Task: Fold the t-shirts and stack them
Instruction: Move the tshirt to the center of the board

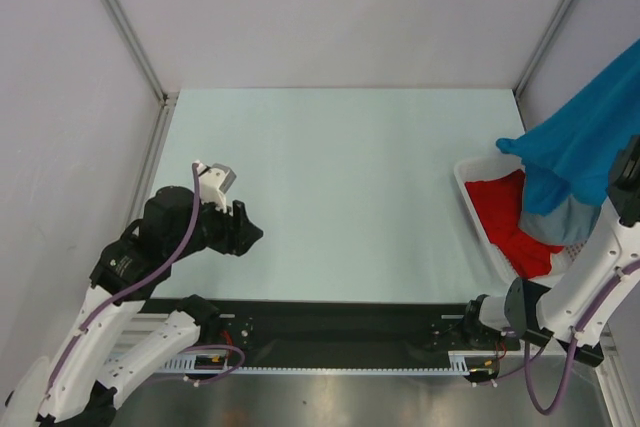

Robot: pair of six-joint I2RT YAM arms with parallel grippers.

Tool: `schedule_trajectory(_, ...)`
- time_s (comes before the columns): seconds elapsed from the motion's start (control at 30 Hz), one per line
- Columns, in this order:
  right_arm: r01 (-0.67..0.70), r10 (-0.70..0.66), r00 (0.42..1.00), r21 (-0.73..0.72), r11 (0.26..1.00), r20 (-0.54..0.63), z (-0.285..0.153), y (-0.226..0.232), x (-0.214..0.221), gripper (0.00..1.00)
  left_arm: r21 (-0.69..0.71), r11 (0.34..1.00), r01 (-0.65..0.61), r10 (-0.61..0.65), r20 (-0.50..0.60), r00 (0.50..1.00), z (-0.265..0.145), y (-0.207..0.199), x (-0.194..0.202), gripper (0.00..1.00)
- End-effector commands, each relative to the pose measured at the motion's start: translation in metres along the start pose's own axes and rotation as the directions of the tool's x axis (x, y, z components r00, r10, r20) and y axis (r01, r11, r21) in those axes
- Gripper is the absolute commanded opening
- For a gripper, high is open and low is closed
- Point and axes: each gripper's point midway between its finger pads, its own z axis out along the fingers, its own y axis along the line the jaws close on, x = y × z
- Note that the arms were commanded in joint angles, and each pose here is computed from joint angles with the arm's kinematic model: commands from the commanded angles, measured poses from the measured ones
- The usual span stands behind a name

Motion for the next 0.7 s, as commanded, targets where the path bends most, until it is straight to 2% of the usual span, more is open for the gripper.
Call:
schedule_trajectory(0.0, -0.175, 0.196, 0.979, -0.248, 0.953, 0.064, -0.003, 0.060, -0.037, 0.00, -0.003, 1.000, -0.002, 0.002, 0.025, 1.000, -0.002, -0.002, -0.009, 0.61)
schedule_trajectory(0.1, -0.255, 0.308, 0.946, -0.355, 0.899, 0.100, -0.003, 0.081, -0.057, 0.00, 0.002, 1.000, 0.007, -0.007, 0.032, 0.999, 0.000, -0.003, -0.011, 0.60)
schedule_trajectory(0.13, -0.325, 0.404, 0.907, -0.411, 0.852, 0.120, -0.008, 0.092, -0.075, 0.00, 0.000, 1.000, 0.008, -0.008, 0.029, 1.000, 0.001, -0.003, -0.012, 0.60)
schedule_trajectory(0.17, -0.366, 0.441, 0.891, -0.406, 0.837, 0.105, -0.005, 0.090, -0.072, 0.00, 0.000, 1.000, 0.008, -0.008, 0.028, 1.000, 0.002, -0.003, -0.012, 0.61)
schedule_trajectory(0.23, -0.452, 0.549, 0.829, -0.453, 0.769, 0.106, -0.001, 0.095, -0.081, 0.00, -0.005, 1.000, 0.002, -0.002, 0.029, 1.000, 0.002, -0.002, -0.015, 0.60)
schedule_trajectory(0.27, -0.535, 0.634, 0.771, -0.475, 0.699, 0.063, -0.002, 0.099, -0.085, 0.00, -0.005, 1.000, 0.001, -0.001, 0.027, 1.000, 0.002, -0.002, -0.016, 0.60)
schedule_trajectory(0.33, -0.606, 0.703, 0.711, -0.500, 0.618, 0.007, 0.005, 0.102, -0.078, 0.00, -0.014, 1.000, -0.001, 0.002, 0.024, 1.000, 0.003, -0.001, -0.017, 0.60)
schedule_trajectory(0.37, -0.667, 0.752, 0.657, -0.502, 0.551, -0.048, 0.006, 0.106, -0.076, 0.00, -0.018, 1.000, -0.003, 0.003, 0.023, 1.000, 0.002, -0.001, -0.017, 0.60)
schedule_trajectory(0.43, -0.711, 0.768, 0.631, -0.479, 0.514, -0.113, 0.011, 0.111, -0.056, 0.00, -0.029, 1.000, 0.001, 0.000, 0.023, 1.000, 0.002, 0.001, -0.018, 0.61)
schedule_trajectory(0.5, -0.752, 0.766, 0.609, -0.456, 0.475, -0.207, 0.004, 0.135, -0.029, 0.00, -0.029, 1.000, 0.002, -0.001, 0.029, 1.000, 0.001, 0.001, -0.020, 0.61)
schedule_trajectory(0.53, -0.782, 0.760, 0.593, -0.415, 0.465, -0.264, 0.003, 0.145, -0.002, 0.00, -0.034, 0.999, 0.002, -0.001, 0.032, 0.999, 0.000, 0.001, -0.021, 0.62)
schedule_trajectory(0.57, -0.834, 0.768, 0.532, -0.381, 0.400, -0.357, -0.010, 0.168, 0.018, 0.00, -0.040, 0.999, 0.002, -0.001, 0.035, 0.999, 0.000, 0.002, -0.023, 0.62)
schedule_trajectory(0.6, -0.834, 0.744, 0.539, -0.369, 0.409, -0.394, -0.018, 0.181, 0.036, 0.00, -0.047, 0.999, 0.002, 0.000, 0.038, 0.999, -0.001, 0.003, -0.024, 0.63)
schedule_trajectory(0.67, -0.855, 0.706, 0.519, -0.290, 0.431, -0.481, -0.031, 0.199, 0.090, 0.00, -0.100, 0.995, 0.006, -0.001, 0.047, 0.999, -0.002, 0.011, -0.028, 0.65)
